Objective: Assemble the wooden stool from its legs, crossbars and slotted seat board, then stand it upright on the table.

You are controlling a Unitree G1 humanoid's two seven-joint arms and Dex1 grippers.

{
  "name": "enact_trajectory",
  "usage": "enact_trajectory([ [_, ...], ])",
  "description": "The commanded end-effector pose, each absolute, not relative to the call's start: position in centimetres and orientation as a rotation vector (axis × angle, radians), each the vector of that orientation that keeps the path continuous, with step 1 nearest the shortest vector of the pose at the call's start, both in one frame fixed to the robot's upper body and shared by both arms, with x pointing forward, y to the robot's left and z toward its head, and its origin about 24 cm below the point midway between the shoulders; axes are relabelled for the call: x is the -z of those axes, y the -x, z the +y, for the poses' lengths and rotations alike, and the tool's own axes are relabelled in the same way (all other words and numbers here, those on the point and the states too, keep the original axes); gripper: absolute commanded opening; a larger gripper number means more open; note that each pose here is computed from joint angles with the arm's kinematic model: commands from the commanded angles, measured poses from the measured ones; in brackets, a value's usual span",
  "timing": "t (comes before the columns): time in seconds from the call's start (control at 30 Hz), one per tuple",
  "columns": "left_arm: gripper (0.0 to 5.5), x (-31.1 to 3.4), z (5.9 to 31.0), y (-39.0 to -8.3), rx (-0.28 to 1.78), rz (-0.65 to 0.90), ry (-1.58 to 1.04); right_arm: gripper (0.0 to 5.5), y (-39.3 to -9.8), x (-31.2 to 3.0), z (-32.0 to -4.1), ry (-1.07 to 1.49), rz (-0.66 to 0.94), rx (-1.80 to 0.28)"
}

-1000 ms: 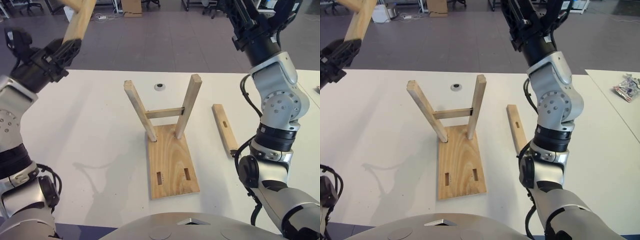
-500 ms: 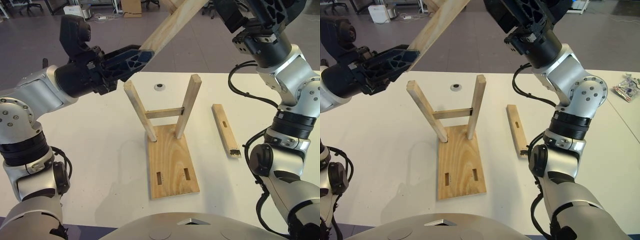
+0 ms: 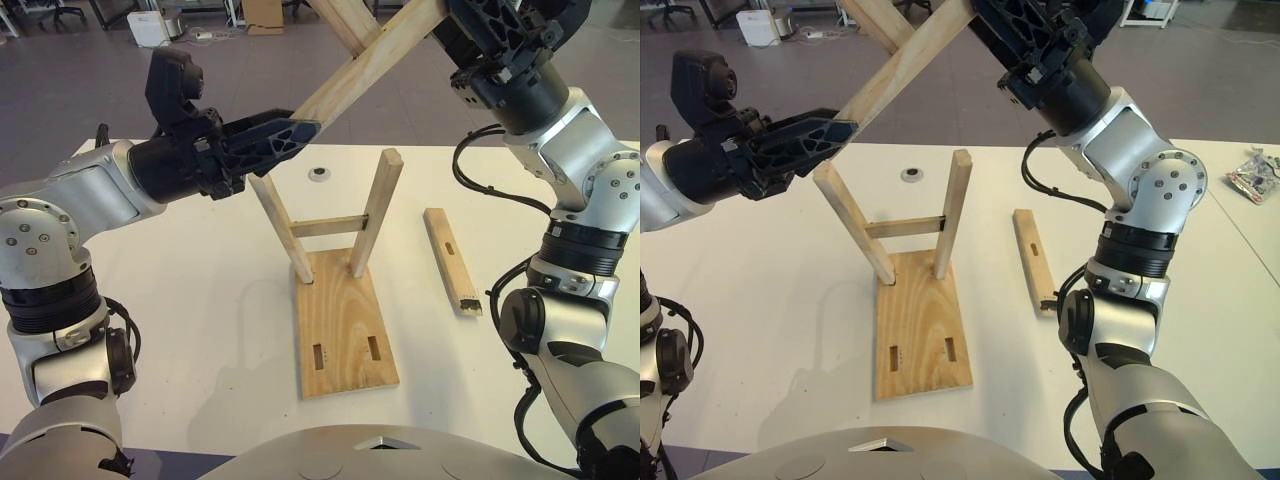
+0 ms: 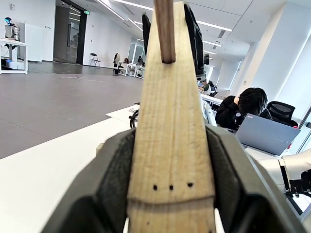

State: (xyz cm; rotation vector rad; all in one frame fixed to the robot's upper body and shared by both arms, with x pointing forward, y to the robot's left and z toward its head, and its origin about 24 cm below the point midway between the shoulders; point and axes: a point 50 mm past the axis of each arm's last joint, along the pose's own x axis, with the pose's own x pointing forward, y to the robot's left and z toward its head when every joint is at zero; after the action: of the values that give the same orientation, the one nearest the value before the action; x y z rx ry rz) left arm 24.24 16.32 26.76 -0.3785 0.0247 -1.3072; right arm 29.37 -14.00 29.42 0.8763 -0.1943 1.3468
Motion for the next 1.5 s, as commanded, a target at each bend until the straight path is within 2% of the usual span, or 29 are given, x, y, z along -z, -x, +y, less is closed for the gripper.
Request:
enact_trajectory([
  [0.03, 2.03, -27.2, 17.4, -24.2, 1.245, -0.041, 0.385, 2.13, -29.4, -30.6, -14.0, -0.798, -0.21, -1.289],
  [0.13, 2.03, -26.9, 17.8, -23.8, 1.238, -0.044, 0.41, 2.13, -29.2, -31.8, -14.4, -0.756, -0.251, -1.283],
  [0.23, 2.82, -26.6, 18.4, -22.8, 1.207, -0.068, 0.411, 2.12, -28.9, -32.3, -14.8, -0.673, -0.285, -1.273],
  [0.33, 3.0, -26.6, 21.3, -21.6, 1.011, -0.17, 0.401, 2.05, -27.6, -32.0, -16.6, -0.543, -0.308, -1.276],
  [0.4, 3.0, -25.7, 23.2, -20.0, 0.881, -0.185, 0.386, 2.05, -26.3, -31.2, -17.9, -0.481, -0.259, -1.332],
  [0.5, 3.0, -23.9, 26.7, -18.2, 0.612, -0.202, 0.377, 2.05, -24.2, -29.2, -19.1, -0.402, -0.12, -1.438],
  [0.6, 3.0, -21.3, 29.4, -16.5, 0.334, -0.175, 0.332, 2.05, -23.0, -27.4, -19.1, -0.336, 0.012, -1.532],
  [0.67, 3.0, -19.1, 30.2, -15.6, 0.15, -0.149, 0.263, 2.05, -23.0, -26.6, -18.4, -0.321, 0.049, -1.582],
  [0.77, 3.0, -17.0, 29.9, -14.2, 0.027, -0.152, 0.209, 2.05, -22.9, -25.9, -17.5, -0.312, 0.075, -1.668],
  [0.9, 3.0, -15.2, 28.6, -12.3, 0.0, -0.177, 0.217, 2.05, -23.1, -24.2, -16.7, -0.25, 0.095, -1.725],
  [1.0, 3.0, -14.4, 28.6, -12.3, 0.013, -0.185, 0.251, 2.05, -23.0, -22.0, -16.6, -0.177, 0.07, -1.707],
  [1.2, 3.0, -14.2, 29.3, -14.2, 0.06, -0.198, 0.272, 2.05, -21.7, -18.3, -16.1, -0.173, -0.008, -1.623],
  [1.5, 3.0, -14.9, 29.2, -17.0, 0.171, -0.178, 0.24, 2.05, -20.1, -16.7, -15.0, -0.224, -0.053, -1.561],
])
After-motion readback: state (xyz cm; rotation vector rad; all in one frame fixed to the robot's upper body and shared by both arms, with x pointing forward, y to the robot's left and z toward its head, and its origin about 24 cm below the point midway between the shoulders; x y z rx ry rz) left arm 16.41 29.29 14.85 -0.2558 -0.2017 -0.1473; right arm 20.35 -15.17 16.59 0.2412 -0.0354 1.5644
